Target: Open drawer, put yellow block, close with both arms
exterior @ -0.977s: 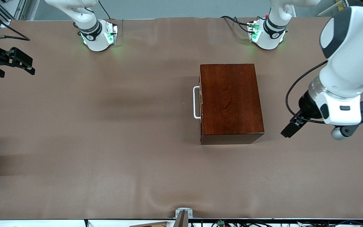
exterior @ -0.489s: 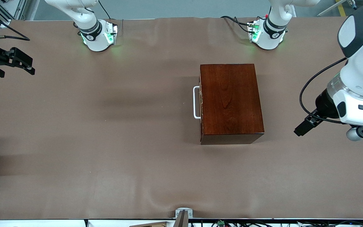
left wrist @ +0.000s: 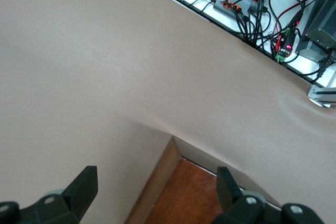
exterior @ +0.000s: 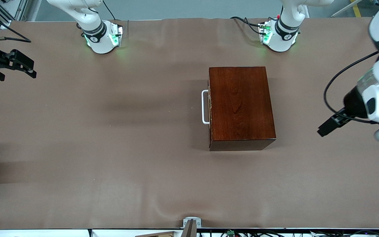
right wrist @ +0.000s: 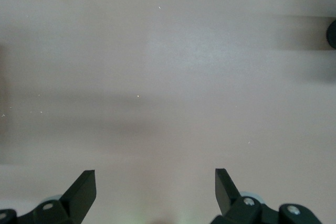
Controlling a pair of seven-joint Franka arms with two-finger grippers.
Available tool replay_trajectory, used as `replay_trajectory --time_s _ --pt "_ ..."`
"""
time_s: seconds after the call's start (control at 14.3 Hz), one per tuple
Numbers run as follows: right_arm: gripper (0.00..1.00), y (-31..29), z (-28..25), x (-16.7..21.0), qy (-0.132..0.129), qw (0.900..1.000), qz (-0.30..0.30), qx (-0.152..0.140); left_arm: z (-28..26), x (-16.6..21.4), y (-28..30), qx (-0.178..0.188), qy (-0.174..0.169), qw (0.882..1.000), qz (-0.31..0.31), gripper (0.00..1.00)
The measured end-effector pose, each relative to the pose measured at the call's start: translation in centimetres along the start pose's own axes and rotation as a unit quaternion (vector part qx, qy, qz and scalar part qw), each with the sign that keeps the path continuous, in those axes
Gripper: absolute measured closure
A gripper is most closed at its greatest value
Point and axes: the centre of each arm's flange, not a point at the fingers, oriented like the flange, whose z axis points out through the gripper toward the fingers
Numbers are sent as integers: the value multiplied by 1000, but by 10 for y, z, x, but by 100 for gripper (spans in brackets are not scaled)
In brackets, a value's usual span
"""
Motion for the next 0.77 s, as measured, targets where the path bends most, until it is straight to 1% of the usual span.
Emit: replay_trajectory --time_s 0.21,0.56,0.77 --pt "0 0 0 0 0 1000 0 0 -14 9 -22 -1 6 999 53 0" --pt "0 0 0 0 0 1000 0 0 -23 14 -36 2 8 993 115 0" --pt "0 0 0 0 0 1000 0 0 -20 24 -60 13 -10 983 184 0"
